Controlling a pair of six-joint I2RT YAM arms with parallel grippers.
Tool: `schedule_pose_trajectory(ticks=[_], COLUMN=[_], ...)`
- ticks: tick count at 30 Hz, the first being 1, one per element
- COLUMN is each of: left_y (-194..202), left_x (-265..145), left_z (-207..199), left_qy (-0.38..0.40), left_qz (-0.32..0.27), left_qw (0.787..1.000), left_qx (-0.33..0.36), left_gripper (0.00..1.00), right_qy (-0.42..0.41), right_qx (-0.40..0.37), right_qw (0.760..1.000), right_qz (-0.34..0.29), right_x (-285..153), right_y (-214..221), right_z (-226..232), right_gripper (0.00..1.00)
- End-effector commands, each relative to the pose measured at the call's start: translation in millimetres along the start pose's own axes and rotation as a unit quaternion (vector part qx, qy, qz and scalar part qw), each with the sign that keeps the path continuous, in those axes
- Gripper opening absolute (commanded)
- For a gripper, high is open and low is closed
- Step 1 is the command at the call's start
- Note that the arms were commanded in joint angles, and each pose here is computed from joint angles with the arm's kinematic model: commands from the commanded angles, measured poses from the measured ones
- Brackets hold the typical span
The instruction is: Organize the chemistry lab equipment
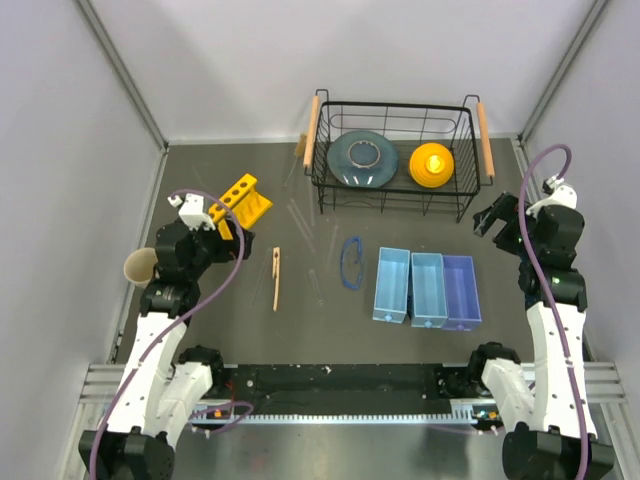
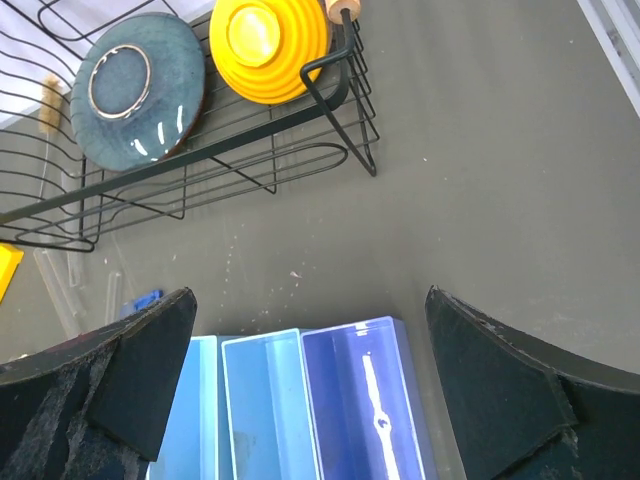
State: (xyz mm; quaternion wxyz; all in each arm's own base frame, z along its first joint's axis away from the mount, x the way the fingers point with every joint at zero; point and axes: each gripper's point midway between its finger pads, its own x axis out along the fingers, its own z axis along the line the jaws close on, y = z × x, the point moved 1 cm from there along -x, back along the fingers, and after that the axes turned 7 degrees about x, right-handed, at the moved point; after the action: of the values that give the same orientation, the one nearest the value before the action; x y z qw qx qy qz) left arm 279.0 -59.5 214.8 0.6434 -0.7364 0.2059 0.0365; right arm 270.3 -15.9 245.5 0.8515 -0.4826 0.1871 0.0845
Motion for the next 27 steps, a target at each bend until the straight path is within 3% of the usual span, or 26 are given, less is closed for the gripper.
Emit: schedule_pose_trajectory(ticks=[1,6,10,14,17,20,27], left_y=[-24.2,-21.5,-20.2,-29.2,-32.9,-65.5,-98.6], left_x=[-0.7,2.0,7.2,20.1,32.5,48.4,111.4], left_z=[-13.4,-13.8,-14.4,-16.6,-15.6,-17.3,-23.7], left_qy=[0.036,0.039,0.041,0.047,0.047,0.051,0.089], left_qz=[-0.025,-0.017,-0.006,0.022,0.047,0.044,0.105], left_qw=[0.999,0.999,0.999,0.999,0.998,0.997,0.989], left_qx=[0.014,0.011,-0.001,-0.015,-0.023,-0.026,-0.061], left_gripper=[0.99,0.99,0.99,0.99,0.99,0.99,0.99], right_qy=[-0.039,-0.102,-0.257,-0.351,-0.374,-0.372,-0.371], right_qx=[-0.012,-0.053,-0.135,-0.183,-0.210,-0.214,-0.224], right_qw=[0.999,0.993,0.956,0.916,0.900,0.900,0.895], right_qz=[-0.025,-0.002,0.046,0.067,0.073,0.082,0.105], right_x=[-6.6,-11.9,-31.3,-48.3,-50.3,-44.3,-23.2], right_y=[-15.2,-6.3,17.7,33.0,40.2,45.3,51.4], right_z=[15.6,33.0,72.9,94.7,97.6,93.3,87.1], right_gripper=[0.99,0.99,0.99,0.99,0.99,0.99,0.99])
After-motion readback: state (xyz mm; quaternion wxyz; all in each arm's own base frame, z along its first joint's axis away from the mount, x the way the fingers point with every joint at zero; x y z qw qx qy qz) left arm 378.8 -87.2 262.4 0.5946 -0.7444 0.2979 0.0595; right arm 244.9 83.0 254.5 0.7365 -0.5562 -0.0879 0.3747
